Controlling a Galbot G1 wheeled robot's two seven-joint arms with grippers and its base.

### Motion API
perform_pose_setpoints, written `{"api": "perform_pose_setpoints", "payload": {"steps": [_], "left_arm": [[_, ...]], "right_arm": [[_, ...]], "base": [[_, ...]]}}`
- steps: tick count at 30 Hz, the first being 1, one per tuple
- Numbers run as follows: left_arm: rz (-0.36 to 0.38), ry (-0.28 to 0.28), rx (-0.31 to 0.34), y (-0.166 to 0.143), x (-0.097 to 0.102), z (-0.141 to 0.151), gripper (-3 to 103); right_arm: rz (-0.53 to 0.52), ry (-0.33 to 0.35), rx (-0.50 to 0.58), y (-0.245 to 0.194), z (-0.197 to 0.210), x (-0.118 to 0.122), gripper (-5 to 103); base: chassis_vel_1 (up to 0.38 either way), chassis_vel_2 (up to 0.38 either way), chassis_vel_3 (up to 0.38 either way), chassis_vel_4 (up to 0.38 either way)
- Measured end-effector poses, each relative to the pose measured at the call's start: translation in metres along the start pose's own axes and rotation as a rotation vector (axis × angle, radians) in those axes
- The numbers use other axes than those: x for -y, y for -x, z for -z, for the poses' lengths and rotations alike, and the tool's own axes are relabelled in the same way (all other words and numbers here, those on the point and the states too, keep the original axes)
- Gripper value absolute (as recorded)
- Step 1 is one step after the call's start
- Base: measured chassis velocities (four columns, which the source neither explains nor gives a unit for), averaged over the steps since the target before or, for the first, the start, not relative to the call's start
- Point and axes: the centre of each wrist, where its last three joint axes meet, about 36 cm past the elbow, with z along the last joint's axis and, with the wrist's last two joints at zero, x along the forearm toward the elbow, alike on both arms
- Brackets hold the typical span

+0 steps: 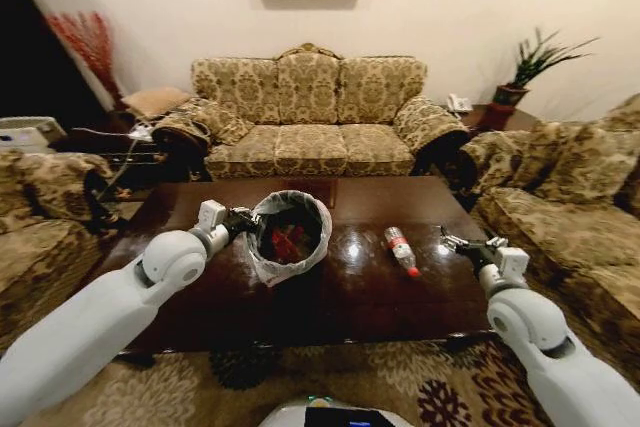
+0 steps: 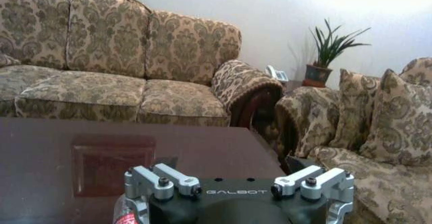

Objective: Move to the front of the table and place the trash on the table into the trash bin.

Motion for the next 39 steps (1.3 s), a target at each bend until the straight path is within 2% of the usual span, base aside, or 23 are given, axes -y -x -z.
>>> {"api": "perform_pose_setpoints", "payload": {"steps": [14, 18, 22, 29, 32, 35, 39], "left_arm": [[0.013, -0.008, 0.011, -0.008, 0.008, -0.001, 1], [0.011, -0.012, 0.008, -0.007, 0.009, -0.002, 1], [0.008, -0.016, 0.003, -0.006, 0.01, -0.004, 1], [0.026, -0.038, 0.013, -0.001, 0.012, -0.009, 1], [0.049, -0.045, 0.013, 0.001, 0.011, -0.011, 1], [0.087, -0.055, 0.018, 0.0, 0.006, -0.008, 1], [0.126, -0.053, 0.028, -0.001, -0.001, -0.003, 1]], "right_arm": [[-0.037, 0.028, -0.003, -0.002, -0.012, 0.004, 100], [0.064, 0.069, 0.032, -0.005, -0.034, 0.028, 100], [0.117, 0.082, 0.042, -0.007, -0.049, 0.04, 100], [0.175, 0.09, 0.014, -0.003, -0.063, 0.035, 100], [0.227, 0.098, 0.006, 0.003, -0.066, 0.034, 100], [0.349, 0.126, -0.007, 0.024, -0.068, 0.034, 100], [0.384, 0.117, -0.014, 0.045, -0.065, 0.03, 100]], "base": [[0.0, 0.0, 0.0, 0.0], [-0.044, -0.034, -0.04, -0.04], [-0.073, -0.073, -0.066, -0.067], [-0.098, -0.105, -0.085, -0.082], [-0.059, -0.06, -0.059, -0.045], [0.0, 0.0, 0.0, 0.0], [0.0, 0.0, 0.0, 0.0]]}}
